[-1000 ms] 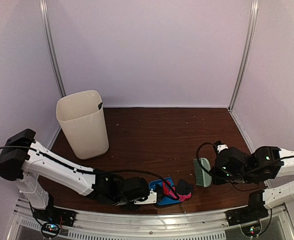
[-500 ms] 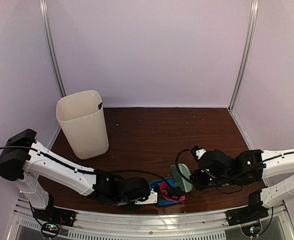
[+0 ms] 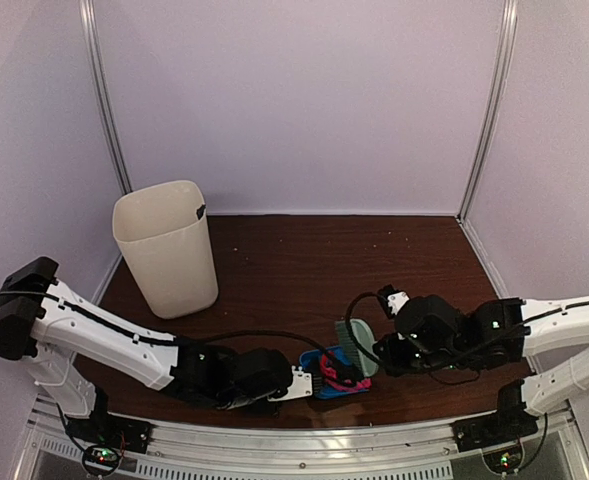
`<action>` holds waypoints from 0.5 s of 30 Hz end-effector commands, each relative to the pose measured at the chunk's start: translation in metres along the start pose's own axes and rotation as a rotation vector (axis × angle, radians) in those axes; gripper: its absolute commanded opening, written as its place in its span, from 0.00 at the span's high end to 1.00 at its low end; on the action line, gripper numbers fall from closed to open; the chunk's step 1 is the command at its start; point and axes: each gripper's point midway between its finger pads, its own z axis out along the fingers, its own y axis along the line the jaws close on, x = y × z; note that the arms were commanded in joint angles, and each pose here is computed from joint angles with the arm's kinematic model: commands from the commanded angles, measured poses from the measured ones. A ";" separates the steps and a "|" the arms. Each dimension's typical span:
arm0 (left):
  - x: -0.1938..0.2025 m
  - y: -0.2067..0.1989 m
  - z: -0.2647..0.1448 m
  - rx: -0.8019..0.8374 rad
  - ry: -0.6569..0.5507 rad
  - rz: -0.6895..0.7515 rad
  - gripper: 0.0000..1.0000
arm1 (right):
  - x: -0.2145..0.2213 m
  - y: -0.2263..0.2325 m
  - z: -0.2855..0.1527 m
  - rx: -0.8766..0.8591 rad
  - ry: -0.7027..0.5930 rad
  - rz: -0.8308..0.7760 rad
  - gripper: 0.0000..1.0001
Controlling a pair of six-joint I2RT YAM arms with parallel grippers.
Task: Sweep away the paper scraps from the table
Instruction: Sweep the paper scraps into the dustpan.
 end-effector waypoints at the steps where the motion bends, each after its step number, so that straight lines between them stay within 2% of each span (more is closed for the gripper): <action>1: -0.016 0.029 -0.011 -0.117 -0.088 -0.097 1.00 | -0.034 0.011 -0.022 -0.049 -0.121 0.033 1.00; 15: -0.020 0.071 -0.036 -0.309 -0.136 -0.170 1.00 | -0.088 0.004 -0.073 -0.074 -0.339 0.102 1.00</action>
